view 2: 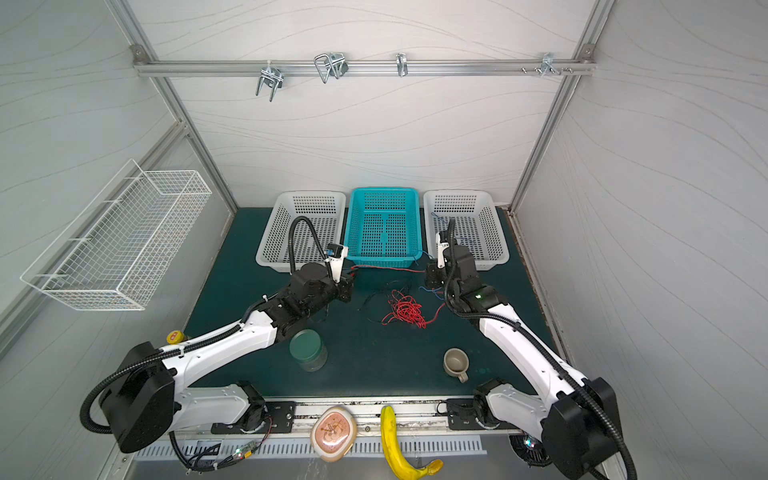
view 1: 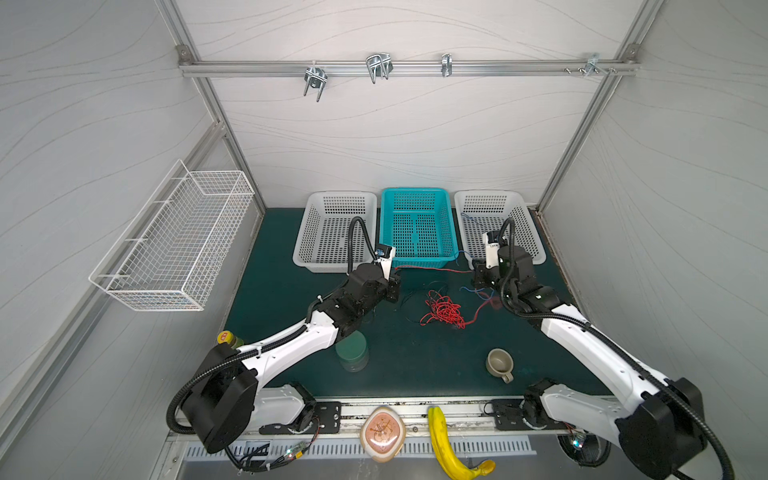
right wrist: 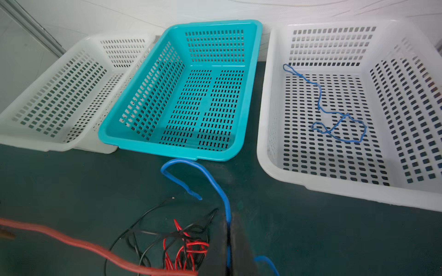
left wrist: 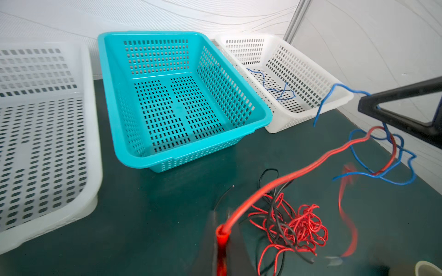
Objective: Untangle the cables
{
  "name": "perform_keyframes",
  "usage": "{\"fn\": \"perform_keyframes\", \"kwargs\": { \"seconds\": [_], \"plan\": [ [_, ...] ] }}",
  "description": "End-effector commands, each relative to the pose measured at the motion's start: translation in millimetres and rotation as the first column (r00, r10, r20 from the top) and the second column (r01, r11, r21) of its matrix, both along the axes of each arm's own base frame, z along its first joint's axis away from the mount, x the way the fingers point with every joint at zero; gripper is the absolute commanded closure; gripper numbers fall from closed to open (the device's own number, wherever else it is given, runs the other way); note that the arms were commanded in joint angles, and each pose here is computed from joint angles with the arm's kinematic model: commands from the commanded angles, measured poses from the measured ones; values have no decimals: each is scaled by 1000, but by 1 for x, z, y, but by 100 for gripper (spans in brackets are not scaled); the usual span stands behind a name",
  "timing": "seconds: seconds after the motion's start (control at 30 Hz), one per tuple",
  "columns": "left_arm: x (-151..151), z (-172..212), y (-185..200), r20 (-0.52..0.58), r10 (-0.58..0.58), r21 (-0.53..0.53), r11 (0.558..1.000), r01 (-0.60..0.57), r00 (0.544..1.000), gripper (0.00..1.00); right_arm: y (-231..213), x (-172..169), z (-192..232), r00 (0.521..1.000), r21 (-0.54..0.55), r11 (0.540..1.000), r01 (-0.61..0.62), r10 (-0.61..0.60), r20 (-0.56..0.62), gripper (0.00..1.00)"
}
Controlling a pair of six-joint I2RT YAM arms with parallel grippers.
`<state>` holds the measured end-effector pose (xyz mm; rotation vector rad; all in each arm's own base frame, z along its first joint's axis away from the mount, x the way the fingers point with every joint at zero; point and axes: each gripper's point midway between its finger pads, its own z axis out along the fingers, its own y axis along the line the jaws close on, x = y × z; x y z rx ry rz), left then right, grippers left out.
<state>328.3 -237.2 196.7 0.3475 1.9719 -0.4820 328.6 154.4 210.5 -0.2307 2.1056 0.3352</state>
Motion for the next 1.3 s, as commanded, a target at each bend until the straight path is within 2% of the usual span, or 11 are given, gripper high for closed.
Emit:
{"fn": "perform_keyframes", "kwargs": {
  "seconds": [0.0, 0.07, 0.23, 0.37, 0.47, 0.77, 0.97, 1.27],
  "plan": [
    [7, 7, 15, 37, 66, 47, 997, -68, 997, 100, 6, -8, 2, 999, 28, 998, -54, 54, 5, 100],
    [8, 7, 13, 35, 60, 53, 997, -62, 998, 100, 8, -7, 3, 998, 40, 997, -63, 62, 13, 100],
    [8, 8, 14, 37, 65, 51, 996, -66, 997, 100, -1, -2, -1, 1000, -13, 1000, -15, 15, -4, 100],
    [8, 10, 23, 48, 100, 74, 992, -103, 994, 100, -22, 2, -15, 996, -88, 994, 72, -76, -39, 100],
    [9, 19, 37, 58, 147, 96, 984, -152, 987, 100, -43, 4, -30, 984, -101, 985, 138, -148, -100, 100],
    [-3, 91, 93, 149, 304, 66, 946, -316, 941, 100, -89, -2, -62, 936, -111, 954, 278, -295, -192, 100],
    [-17, 142, 131, 226, 404, 34, 906, -422, 886, 100, -104, -8, -84, 910, -116, 939, 325, -344, -233, 100],
    [-35, 185, 165, 295, 491, -2, 858, -514, 819, 100, -122, -13, -106, 872, -145, 916, 374, -400, -281, 100]
  ]
}}
